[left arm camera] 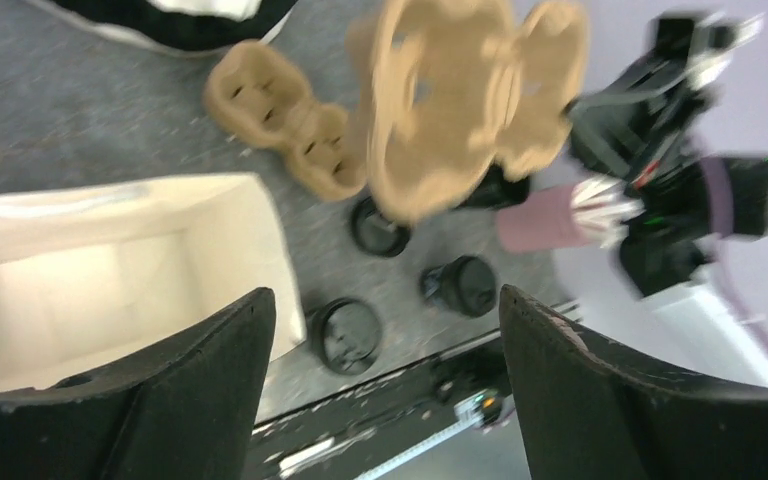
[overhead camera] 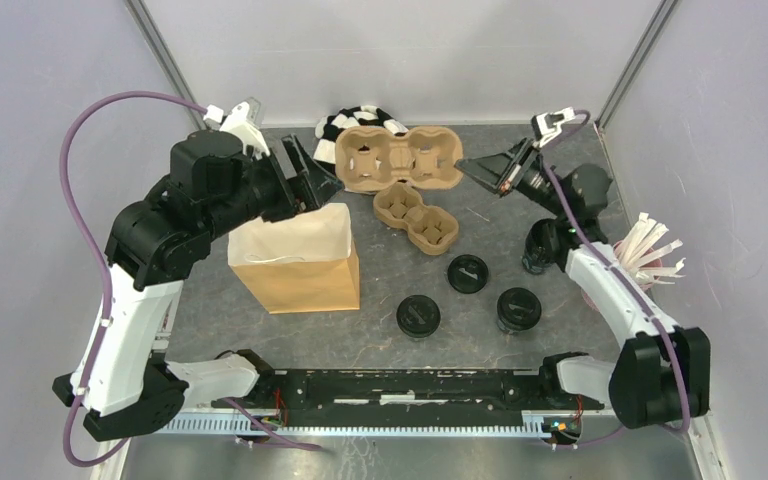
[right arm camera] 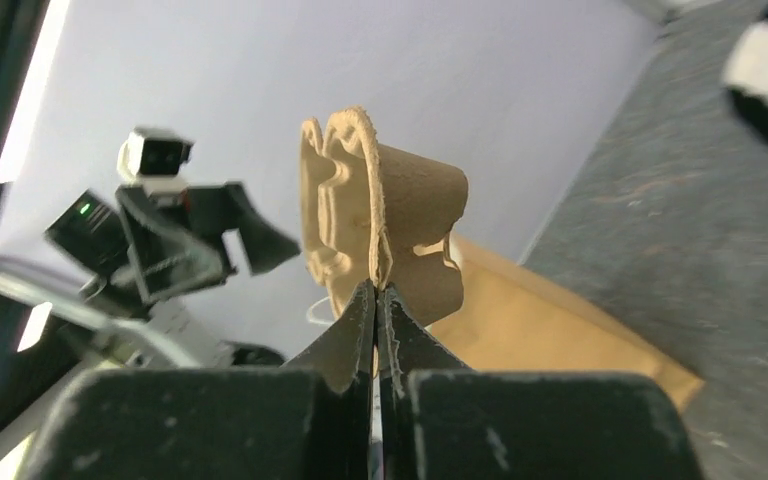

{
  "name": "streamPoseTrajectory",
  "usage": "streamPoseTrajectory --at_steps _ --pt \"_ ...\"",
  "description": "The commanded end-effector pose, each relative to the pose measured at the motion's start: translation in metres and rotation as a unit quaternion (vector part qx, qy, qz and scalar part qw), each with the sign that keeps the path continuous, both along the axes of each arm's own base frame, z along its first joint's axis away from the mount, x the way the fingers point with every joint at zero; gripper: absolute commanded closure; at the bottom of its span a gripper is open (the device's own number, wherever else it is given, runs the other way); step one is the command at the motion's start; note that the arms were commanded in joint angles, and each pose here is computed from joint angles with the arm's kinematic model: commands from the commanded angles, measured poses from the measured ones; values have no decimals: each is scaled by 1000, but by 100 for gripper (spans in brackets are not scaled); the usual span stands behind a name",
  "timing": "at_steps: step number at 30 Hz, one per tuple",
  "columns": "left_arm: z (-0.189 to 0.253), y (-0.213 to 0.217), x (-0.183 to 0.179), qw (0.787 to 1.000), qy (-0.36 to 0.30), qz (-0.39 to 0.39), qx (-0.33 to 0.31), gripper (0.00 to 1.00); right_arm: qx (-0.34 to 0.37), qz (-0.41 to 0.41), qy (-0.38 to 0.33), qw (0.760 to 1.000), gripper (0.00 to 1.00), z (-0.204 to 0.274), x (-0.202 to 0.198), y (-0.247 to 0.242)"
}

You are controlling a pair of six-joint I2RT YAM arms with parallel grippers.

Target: Pack the takeout coffee

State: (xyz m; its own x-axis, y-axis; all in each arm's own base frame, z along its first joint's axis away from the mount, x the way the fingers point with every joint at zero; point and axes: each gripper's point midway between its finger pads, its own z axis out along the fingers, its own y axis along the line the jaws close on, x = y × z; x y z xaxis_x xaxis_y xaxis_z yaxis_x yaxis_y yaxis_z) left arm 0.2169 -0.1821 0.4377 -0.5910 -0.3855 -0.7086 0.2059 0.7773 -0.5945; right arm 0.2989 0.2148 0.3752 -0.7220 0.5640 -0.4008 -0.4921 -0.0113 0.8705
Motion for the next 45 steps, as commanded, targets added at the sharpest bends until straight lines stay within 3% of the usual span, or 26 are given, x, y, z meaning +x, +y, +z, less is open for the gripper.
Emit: streamPoseTrajectory --at_steps 1,5,11,15,21,25,31,36,42,43,45 --pt "-44 25 -23 992 51 -24 110 11 -187 -74 -14 980 100 -24 24 -27" --pt "-77 21 -30 979 106 -70 162 10 -301 -92 -7 949 100 -44 29 -45" --pt "-101 -8 -11 967 144 -111 180 17 -378 -166 0 911 100 -45 37 -78" --pt "-126 -16 8 958 171 -99 206 21 -393 -186 -4 900 100 -38 39 -85" --pt "-156 -2 30 921 184 -50 339 25 -396 -197 -9 897 100 -36 35 -89" --pt "-166 -11 39 913 177 -50 364 43 -392 -197 -8 899 100 -39 35 -88" --pt "-158 -8 70 908 138 2 396 78 -402 -192 -11 895 100 -40 39 -88" --pt "-151 -22 96 921 119 52 368 98 -405 -180 -17 896 100 -42 42 -85" --pt "-140 -50 137 939 93 107 312 98 -408 -168 -14 897 100 -46 40 -83" --pt "-145 -54 144 938 92 110 317 94 -407 -167 -14 898 100 -46 39 -83" --pt "-143 -63 153 939 86 98 317 77 -406 -166 -17 898 100 -44 36 -83"
